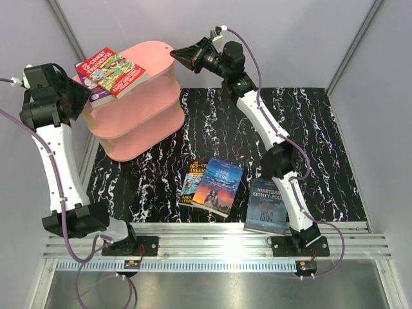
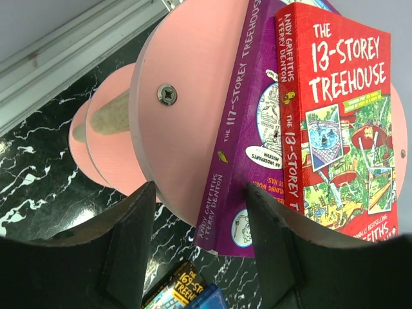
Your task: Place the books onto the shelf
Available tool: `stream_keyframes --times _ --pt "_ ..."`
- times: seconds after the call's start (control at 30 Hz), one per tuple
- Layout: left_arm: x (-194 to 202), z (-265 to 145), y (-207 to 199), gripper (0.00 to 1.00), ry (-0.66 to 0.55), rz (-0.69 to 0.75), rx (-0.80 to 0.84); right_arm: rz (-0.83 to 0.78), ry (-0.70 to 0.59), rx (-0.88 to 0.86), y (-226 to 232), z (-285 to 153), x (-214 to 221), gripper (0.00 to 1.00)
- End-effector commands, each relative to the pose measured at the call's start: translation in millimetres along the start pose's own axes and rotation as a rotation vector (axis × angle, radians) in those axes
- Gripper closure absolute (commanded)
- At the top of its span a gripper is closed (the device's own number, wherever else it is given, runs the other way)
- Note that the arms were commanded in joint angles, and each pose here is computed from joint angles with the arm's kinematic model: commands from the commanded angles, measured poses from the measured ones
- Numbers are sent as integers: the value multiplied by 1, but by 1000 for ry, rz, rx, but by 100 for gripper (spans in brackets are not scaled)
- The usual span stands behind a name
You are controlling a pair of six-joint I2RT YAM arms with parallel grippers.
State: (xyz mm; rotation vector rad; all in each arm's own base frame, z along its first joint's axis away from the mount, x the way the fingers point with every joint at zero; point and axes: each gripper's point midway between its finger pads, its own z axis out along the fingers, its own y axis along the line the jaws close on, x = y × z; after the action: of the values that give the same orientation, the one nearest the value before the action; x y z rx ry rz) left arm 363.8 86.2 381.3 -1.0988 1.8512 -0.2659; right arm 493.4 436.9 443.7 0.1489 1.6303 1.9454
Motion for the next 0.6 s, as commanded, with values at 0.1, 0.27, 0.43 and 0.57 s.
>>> stream_keyframes --times 0.1,0.27,0.43,0.57 --pt "34 12 -14 46 88 49 60 -48 -94 6 15 18 12 100" --pt "38 3 -17 46 91 72 77 -24 -54 76 -11 35 50 100" --pt "38 -6 -16 46 82 89 85 7 -49 106 -33 44 66 100" --pt "38 -10 -18 47 81 90 97 18 -33 96 -30 48 76 100"
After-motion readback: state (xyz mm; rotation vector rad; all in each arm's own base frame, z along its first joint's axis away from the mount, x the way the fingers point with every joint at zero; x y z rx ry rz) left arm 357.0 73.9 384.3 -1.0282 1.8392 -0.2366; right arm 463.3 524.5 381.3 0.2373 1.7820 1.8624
